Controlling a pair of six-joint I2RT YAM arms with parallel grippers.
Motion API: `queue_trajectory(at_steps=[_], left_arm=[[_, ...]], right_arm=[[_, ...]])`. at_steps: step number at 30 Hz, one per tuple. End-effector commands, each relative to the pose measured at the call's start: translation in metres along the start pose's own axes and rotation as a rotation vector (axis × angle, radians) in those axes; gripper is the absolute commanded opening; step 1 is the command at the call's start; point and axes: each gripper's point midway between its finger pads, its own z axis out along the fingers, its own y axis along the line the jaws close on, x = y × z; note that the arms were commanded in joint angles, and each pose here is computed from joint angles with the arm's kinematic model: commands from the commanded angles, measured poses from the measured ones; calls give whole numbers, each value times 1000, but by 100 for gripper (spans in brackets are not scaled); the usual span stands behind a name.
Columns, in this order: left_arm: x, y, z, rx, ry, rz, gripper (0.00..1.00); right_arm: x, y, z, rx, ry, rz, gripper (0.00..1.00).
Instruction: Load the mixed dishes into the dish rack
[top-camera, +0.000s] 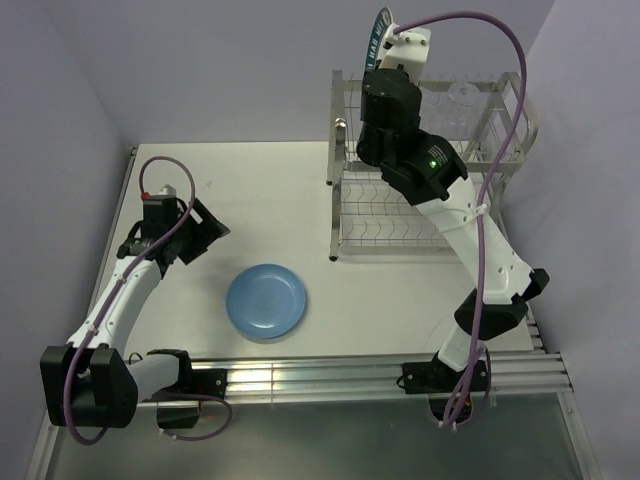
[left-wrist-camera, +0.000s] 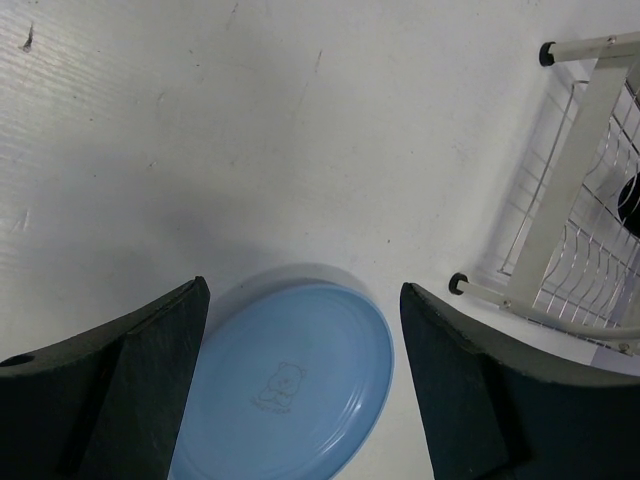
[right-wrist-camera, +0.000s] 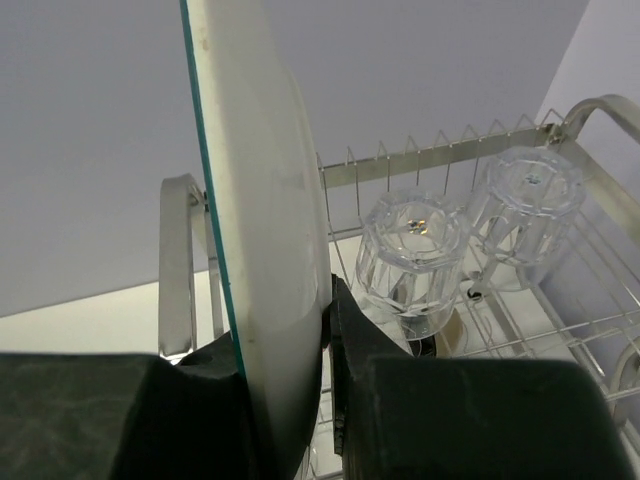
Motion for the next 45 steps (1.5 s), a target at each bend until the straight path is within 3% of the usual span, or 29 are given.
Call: queue_trajectory(at_steps=[1, 9, 17, 30, 45], left_arm=[[-6, 0, 4, -11, -37, -1, 83], [-2, 21, 11, -115, -34, -37, 84], [7, 26, 14, -113, -13, -25, 83], [8, 26, 16, -111, -14, -45, 84], [10, 30, 18, -134, -12, -48, 84]], right_arm=[[9, 9, 10, -8, 16, 54, 0], [22, 18, 19, 13, 38, 37, 0], [38, 20, 27, 34, 60, 5, 0], [17, 2, 31, 80, 22, -12, 0], [45, 12, 43, 77, 71, -48, 0]])
